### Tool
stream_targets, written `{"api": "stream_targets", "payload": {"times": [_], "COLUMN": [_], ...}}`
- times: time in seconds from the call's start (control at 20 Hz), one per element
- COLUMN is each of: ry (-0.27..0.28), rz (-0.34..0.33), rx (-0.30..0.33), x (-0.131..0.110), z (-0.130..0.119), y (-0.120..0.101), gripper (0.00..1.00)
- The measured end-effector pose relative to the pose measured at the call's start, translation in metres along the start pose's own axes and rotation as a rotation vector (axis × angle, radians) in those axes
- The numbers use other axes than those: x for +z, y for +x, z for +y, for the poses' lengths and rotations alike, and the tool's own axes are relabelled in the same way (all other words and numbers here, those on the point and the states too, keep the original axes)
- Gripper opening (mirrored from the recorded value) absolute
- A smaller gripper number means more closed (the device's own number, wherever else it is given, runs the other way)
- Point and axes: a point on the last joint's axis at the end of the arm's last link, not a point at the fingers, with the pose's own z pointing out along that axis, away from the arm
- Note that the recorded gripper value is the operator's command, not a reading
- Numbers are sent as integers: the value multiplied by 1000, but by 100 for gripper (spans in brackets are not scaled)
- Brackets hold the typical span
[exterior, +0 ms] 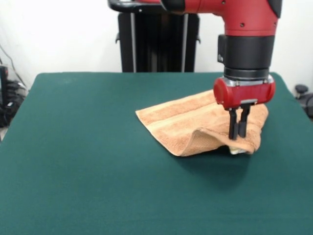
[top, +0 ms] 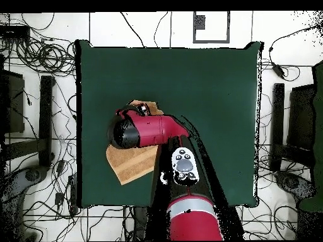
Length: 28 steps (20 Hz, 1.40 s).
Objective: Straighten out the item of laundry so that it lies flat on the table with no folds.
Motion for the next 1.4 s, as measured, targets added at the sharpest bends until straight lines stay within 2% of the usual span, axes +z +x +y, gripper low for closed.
{"api": "stream_targets", "payload": {"times": [0.4,0.45,0.7,1.2,1.4], "ry": [24,27,43,37,32], "rz": [-94,-109,-189,-227,-214], "rx": [-33,-35,-49,-52,-53], "x": [6,7,13,6,6], "z": [-11,-13,-19,-15,-13], "y": [-5,-6,-16,-33,-32], "gripper": [0,100,100,100,100]}}
